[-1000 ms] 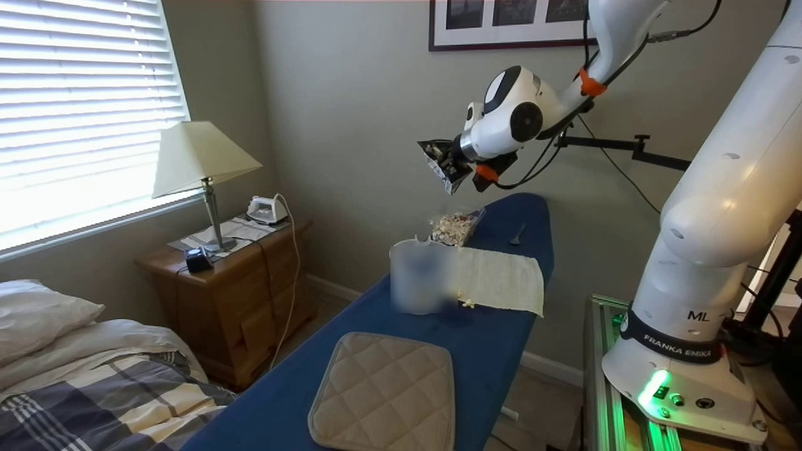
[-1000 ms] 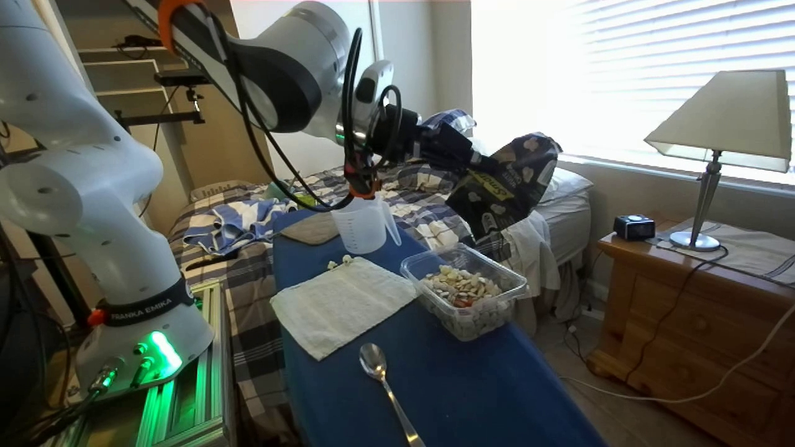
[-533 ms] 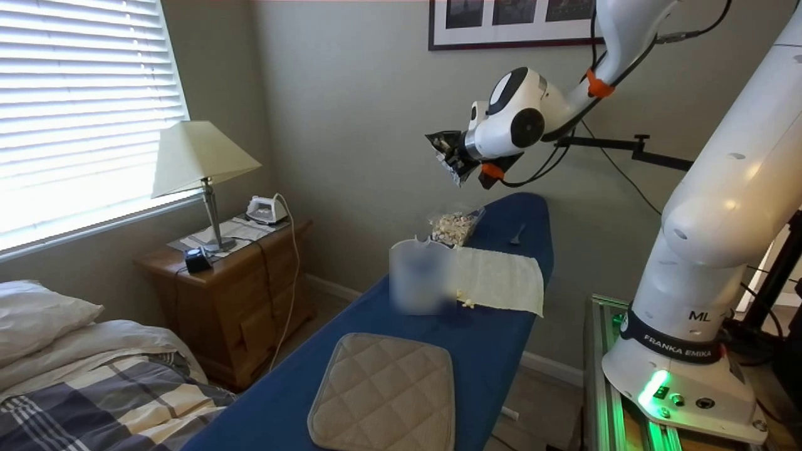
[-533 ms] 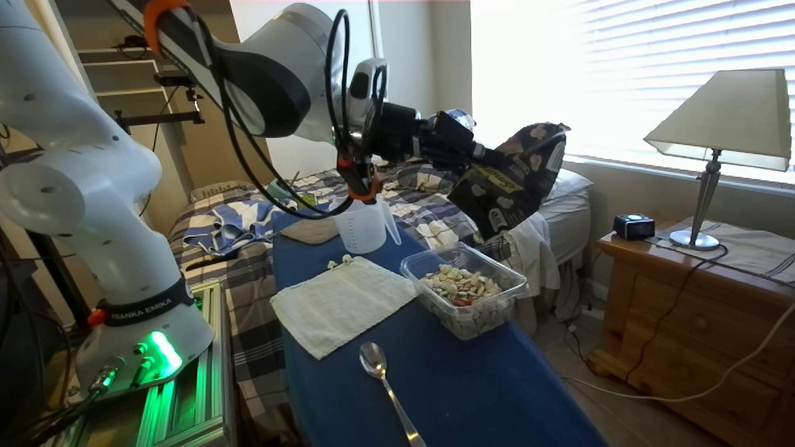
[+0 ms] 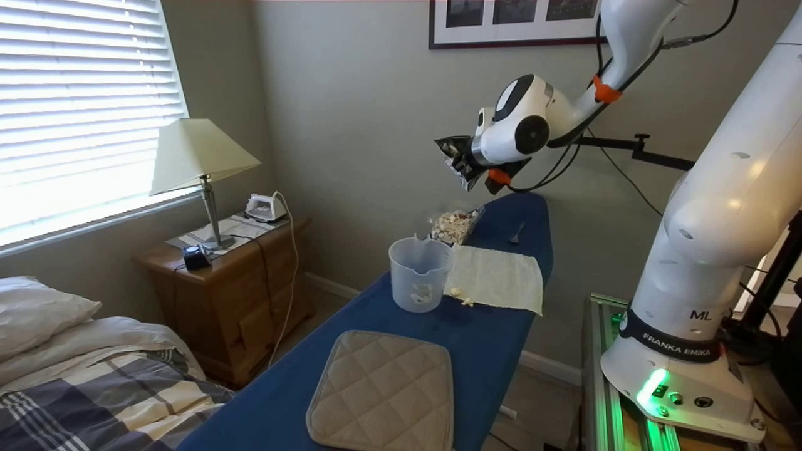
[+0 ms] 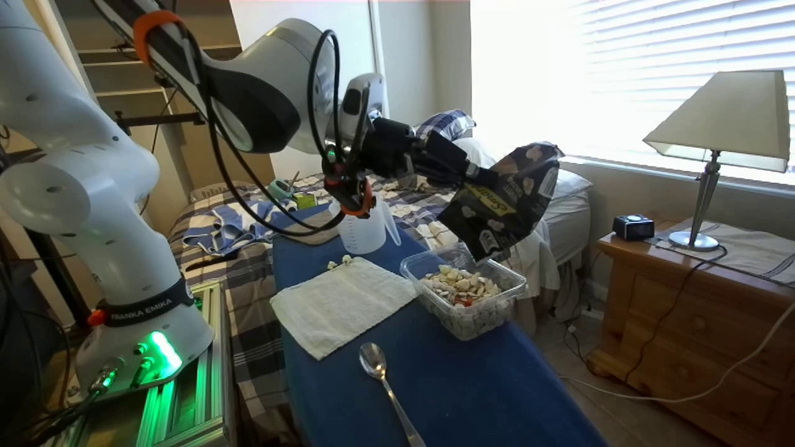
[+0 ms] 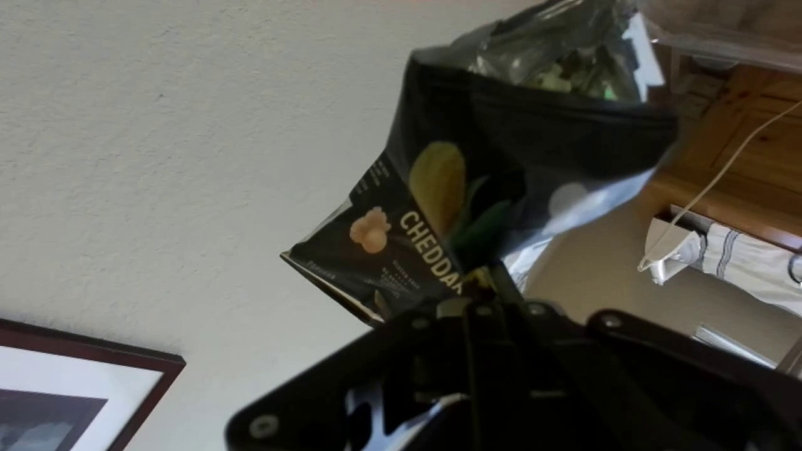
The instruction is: Pour the contents from the black packet into the clear container.
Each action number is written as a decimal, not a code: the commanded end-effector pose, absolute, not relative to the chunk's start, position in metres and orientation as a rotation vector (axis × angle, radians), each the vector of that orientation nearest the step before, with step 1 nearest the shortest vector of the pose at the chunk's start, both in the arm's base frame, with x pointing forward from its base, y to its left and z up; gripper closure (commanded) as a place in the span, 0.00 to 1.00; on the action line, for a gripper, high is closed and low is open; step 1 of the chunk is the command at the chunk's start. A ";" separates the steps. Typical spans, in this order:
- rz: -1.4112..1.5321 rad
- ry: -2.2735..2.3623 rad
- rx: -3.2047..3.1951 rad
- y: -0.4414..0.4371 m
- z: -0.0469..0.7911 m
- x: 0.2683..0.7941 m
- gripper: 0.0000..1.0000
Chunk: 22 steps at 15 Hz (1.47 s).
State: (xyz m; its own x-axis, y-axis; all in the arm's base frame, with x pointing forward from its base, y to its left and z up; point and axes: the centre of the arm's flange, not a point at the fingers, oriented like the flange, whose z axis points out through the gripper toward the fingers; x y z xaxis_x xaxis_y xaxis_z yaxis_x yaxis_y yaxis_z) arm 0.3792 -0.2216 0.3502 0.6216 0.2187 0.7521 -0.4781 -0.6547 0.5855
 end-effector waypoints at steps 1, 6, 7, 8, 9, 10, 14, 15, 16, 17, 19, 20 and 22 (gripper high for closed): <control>1.111 -0.238 2.038 -0.215 0.352 0.376 1.00; 1.041 -0.349 2.107 -0.205 0.365 0.387 1.00; 1.007 -0.383 2.125 -0.203 0.369 0.390 1.00; 0.998 -0.410 2.137 -0.203 0.373 0.395 1.00; 0.972 -0.438 2.154 -0.202 0.378 0.399 1.00; 0.958 -0.462 2.162 -0.202 0.383 0.403 1.00; 0.855 -0.579 2.210 -0.198 0.404 0.418 1.00; 0.828 -0.605 2.226 -0.197 0.409 0.421 1.00; 0.793 -0.635 2.243 -0.196 0.413 0.424 1.00; 0.751 -0.668 2.260 -0.195 0.417 0.426 1.00; 0.700 -0.719 2.283 -0.194 0.422 0.431 1.00; 0.676 -0.740 2.295 -0.193 0.425 0.434 1.00; 0.623 -0.781 2.319 -0.188 0.435 0.439 1.00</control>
State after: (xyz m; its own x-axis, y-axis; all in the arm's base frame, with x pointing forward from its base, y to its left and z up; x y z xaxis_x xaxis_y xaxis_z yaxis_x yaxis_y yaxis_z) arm 0.4302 -0.1970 0.4027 0.7105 -0.3238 0.6248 -0.6455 -0.6536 0.3953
